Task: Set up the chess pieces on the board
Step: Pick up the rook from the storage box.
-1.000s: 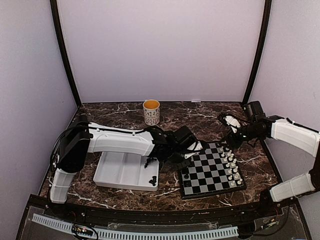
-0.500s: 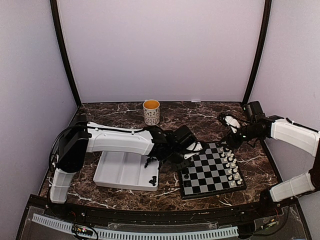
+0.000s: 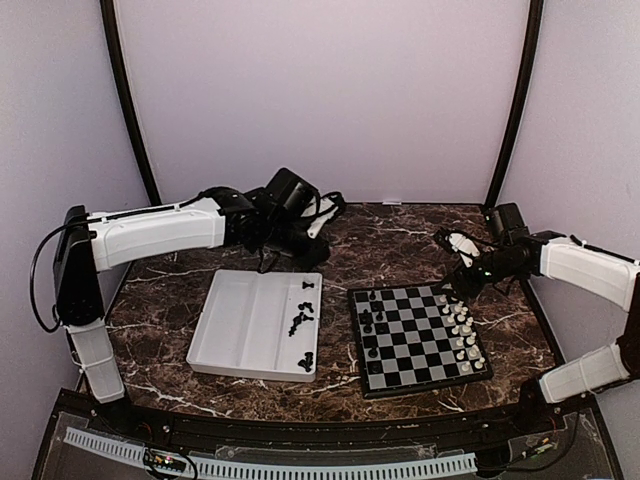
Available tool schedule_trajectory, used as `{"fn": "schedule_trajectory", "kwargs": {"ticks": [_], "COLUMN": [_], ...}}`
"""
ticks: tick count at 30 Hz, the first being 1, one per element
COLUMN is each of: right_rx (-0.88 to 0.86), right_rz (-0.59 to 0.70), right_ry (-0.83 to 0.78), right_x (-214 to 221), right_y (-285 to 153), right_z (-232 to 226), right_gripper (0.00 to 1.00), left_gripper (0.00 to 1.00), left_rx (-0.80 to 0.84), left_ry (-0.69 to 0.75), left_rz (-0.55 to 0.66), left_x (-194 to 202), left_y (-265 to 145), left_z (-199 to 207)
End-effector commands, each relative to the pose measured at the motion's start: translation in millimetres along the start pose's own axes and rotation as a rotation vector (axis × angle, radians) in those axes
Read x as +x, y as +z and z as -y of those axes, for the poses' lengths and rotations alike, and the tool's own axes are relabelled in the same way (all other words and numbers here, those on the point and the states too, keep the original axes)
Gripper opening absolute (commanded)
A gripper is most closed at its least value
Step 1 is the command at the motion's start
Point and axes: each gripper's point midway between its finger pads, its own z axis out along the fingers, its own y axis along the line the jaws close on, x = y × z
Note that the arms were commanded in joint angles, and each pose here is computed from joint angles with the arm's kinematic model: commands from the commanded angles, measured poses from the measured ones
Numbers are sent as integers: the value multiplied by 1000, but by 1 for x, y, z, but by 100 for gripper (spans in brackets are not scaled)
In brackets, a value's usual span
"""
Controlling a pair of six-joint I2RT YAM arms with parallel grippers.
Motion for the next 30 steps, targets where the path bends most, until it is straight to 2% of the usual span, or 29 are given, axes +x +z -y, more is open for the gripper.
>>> {"fn": "schedule_trajectory", "kwargs": {"ticks": [1,8,23,30], "right_rx": [-12,-7,-2,-3], "right_rz": [9,3,0,-13], "right_ry": [-5,-5,-11,-7], "right_x": [-2,0,1,4], "right_y": [2,2,2,5], "right_z": [0,1,1,2], "right_gripper": [59,59,59,59], "left_gripper": [21,19,19,23], "left_rx": [29,70,-97,-129], "left_ry": [-97,-69,130,188], "left_rz": [-211,-340,-319,-333], "left_x": [65,102,104,109], "left_y": [20,46,89,102], "left_z": [-20,-30,-68,-77]}}
